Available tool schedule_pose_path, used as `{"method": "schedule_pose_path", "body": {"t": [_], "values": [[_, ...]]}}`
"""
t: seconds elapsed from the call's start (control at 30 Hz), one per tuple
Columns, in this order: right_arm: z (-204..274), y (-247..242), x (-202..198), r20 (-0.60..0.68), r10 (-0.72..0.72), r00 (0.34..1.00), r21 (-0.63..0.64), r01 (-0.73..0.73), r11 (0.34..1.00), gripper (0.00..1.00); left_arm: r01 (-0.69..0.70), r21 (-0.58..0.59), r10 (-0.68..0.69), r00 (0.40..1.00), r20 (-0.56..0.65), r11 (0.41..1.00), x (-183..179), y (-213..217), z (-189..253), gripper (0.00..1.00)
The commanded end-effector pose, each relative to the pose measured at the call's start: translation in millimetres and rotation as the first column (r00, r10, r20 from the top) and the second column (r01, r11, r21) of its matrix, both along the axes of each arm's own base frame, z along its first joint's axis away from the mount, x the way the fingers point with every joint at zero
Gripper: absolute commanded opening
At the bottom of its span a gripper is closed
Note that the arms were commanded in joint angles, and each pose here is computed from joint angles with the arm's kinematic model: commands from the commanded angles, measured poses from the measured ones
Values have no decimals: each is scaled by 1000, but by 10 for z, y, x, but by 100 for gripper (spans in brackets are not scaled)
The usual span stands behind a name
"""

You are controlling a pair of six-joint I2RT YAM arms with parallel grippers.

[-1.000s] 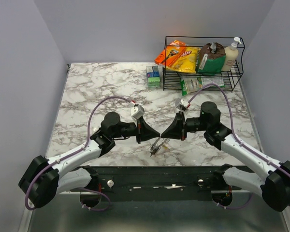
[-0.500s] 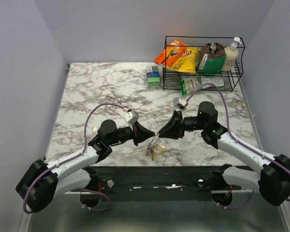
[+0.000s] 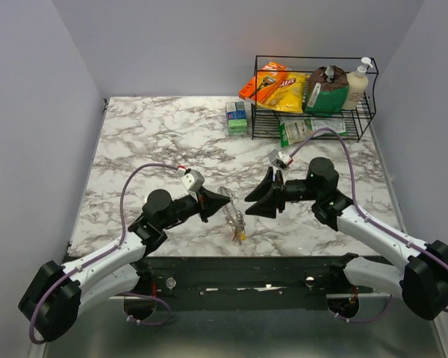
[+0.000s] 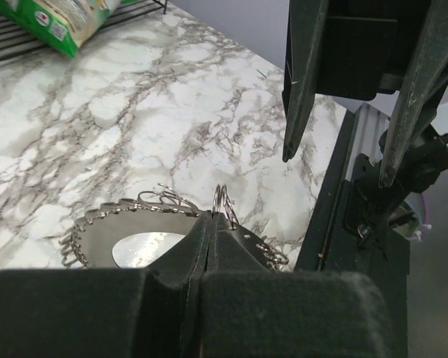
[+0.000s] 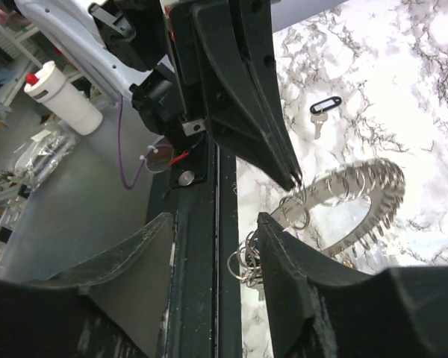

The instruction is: Put the keys on the keyring

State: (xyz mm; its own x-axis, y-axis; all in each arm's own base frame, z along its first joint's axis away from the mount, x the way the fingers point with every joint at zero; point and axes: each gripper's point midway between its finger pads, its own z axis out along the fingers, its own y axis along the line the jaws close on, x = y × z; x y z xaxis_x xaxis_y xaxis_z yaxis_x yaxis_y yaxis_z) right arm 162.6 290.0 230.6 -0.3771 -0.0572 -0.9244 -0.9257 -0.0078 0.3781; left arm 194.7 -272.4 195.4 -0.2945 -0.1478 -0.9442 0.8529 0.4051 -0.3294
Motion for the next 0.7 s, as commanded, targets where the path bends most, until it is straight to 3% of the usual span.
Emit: {"method": "schedule_pose_path", "body": {"t": [0.0, 0.37, 0.67], "values": [[-25, 1, 17, 22, -13, 1000, -9, 13, 1000, 61, -149, -28, 151, 984, 92, 988, 226, 196, 286, 0], [-316, 215, -54, -39, 24, 999, -60, -27, 998, 64, -403, -47, 406, 903, 143, 914, 499, 665, 509, 0], [-707, 987, -280, -135, 118, 984, -118, -134, 984, 64, -503, -29, 501, 853, 142, 864, 728, 955, 689, 0]]}}
